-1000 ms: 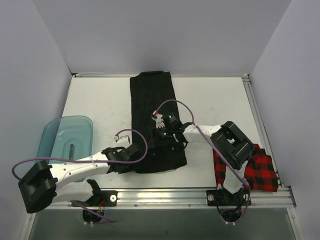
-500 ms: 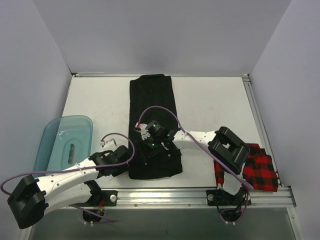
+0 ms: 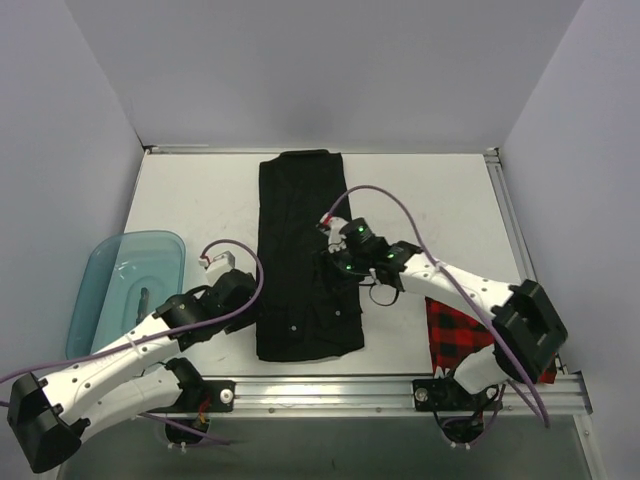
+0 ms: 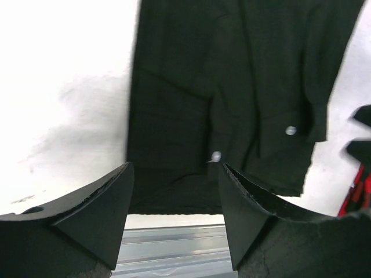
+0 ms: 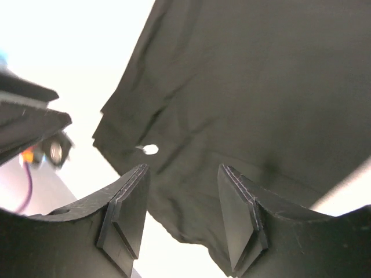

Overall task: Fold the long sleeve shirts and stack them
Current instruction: Fold the shirt

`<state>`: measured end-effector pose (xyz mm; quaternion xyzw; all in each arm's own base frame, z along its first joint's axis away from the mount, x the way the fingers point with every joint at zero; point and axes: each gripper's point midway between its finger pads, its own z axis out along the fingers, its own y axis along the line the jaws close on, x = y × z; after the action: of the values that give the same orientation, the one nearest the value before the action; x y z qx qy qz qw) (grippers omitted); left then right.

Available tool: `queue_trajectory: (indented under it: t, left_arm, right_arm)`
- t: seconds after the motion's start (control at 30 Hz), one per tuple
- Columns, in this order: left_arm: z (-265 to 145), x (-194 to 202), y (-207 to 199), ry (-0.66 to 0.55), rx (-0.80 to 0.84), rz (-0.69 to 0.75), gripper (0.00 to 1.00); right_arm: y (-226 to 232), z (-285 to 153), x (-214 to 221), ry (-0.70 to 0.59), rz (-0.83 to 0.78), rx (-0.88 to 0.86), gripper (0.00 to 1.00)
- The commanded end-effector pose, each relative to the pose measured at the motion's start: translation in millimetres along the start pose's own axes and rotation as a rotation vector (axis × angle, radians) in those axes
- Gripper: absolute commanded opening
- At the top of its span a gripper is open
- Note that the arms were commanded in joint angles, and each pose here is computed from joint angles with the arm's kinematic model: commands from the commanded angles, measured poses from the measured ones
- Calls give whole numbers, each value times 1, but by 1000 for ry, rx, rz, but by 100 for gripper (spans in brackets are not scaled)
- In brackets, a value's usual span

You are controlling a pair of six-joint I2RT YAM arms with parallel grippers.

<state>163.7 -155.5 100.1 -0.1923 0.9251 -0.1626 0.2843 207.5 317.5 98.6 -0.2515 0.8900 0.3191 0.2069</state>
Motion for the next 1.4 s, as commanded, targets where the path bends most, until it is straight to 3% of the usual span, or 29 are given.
queue_trajectory:
  t: [0.0,0.17,0.33,0.6,0.8,0.9,0.97,1.0,1.03,1.13,1.23,1.37]
  left_arm:
    - [-5,-11,-24,-3,59,61,69]
    - [9,-5,-33,7,93,68,67]
    - [37,17,-28,72,85,77,63]
    - [81,19,-22,108,43,58,59]
    - [105,14,-44,163,108,44,56]
    - [92,6,-56,155,146,65,58]
    - [77,-1,-59,130,150,65,64]
    - [61,-11,-65,87,187,54,73]
    - [52,-9,-57,94,162,55,78]
    - [25,-13,-39,60,137,14,91]
    - [10,-6,-19,70,115,-9,95]
    - [17,28,11,162,79,-47,95]
  right_arm:
    - [-41,-33,8,-25,111,153,50]
    - [-71,-41,32,9,186,231,46]
    - [-79,-19,56,94,292,230,35]
    - [-94,16,78,149,385,239,28]
    - [-115,16,74,146,400,300,23]
    - [-110,-2,57,102,371,310,23]
    - [-106,-17,52,75,369,326,26]
    - [-99,-30,43,26,354,317,28]
    - [-100,-38,40,3,352,336,42]
    - [-95,-63,46,-39,390,362,57]
    - [-94,-76,60,-58,445,377,66]
    - [-92,-73,89,-26,554,365,66]
